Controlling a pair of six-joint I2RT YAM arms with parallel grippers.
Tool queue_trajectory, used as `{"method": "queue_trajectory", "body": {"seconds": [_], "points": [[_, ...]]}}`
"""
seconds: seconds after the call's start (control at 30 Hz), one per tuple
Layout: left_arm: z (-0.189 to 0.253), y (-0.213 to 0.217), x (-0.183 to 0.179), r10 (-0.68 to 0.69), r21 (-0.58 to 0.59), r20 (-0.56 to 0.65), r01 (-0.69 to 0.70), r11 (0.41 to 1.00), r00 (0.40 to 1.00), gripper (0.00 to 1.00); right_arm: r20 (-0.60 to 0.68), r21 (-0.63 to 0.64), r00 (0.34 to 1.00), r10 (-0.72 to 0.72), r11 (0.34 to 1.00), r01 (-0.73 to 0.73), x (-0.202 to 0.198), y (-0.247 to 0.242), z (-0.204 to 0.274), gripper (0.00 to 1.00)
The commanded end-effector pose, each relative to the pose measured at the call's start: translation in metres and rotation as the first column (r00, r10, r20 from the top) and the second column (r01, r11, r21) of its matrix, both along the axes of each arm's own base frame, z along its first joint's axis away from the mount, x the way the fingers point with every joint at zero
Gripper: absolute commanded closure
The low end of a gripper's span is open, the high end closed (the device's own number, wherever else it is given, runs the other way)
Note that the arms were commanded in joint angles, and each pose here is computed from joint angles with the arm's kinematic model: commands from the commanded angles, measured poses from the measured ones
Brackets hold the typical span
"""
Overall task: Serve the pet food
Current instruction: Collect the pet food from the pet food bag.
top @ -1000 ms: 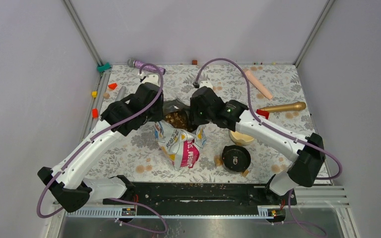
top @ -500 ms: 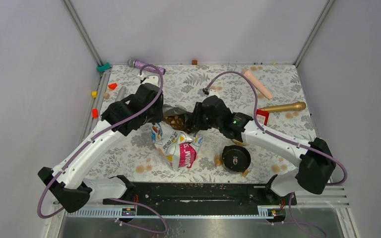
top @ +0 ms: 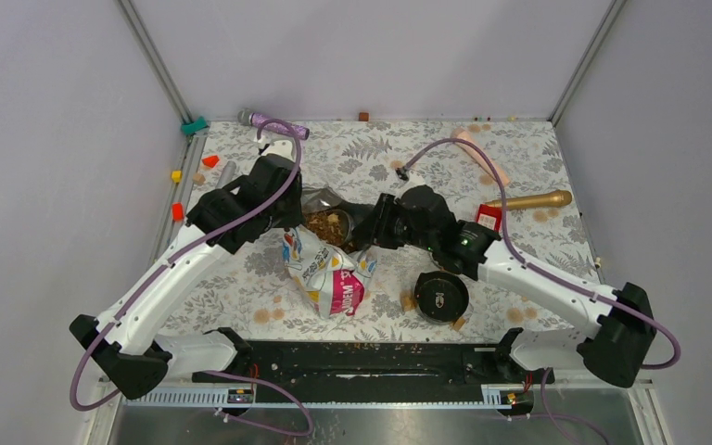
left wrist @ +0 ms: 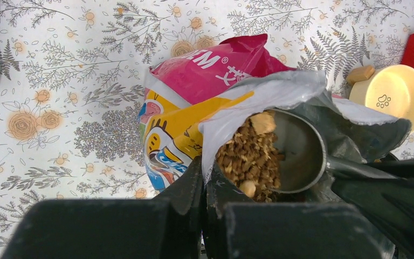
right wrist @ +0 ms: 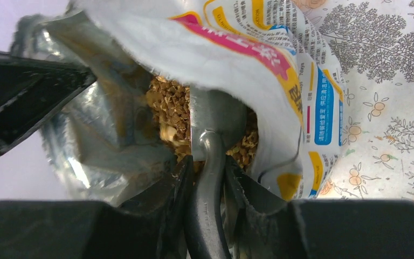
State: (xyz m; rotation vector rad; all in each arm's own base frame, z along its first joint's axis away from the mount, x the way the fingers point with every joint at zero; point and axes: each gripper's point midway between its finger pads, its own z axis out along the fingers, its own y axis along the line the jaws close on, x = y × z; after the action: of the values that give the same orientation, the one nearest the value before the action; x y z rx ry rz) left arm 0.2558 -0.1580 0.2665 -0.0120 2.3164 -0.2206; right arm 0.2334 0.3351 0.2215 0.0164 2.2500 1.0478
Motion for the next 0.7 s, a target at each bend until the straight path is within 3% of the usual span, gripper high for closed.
{"method": "queue_trajectory", "body": {"seconds": [0.0, 0.67], "points": [[0.007, -0.003, 0.005, -0.001, -0.039, 0.034, 0.002, 0.999, 0.999, 1.00, 0.058, 0.174, 0.998, 0.012, 0.985, -0.022, -0.017, 0.002, 0.057, 1.00], [0.009, -0.009, 0.004, -0.027, -0.067, 0.046, 0.030, 0.997, 0.999, 1.00, 0.056, 0.270, 0.988, -0.144, 0.955, 0.124, -0.029, -0.047, 0.083, 1.00]]}}
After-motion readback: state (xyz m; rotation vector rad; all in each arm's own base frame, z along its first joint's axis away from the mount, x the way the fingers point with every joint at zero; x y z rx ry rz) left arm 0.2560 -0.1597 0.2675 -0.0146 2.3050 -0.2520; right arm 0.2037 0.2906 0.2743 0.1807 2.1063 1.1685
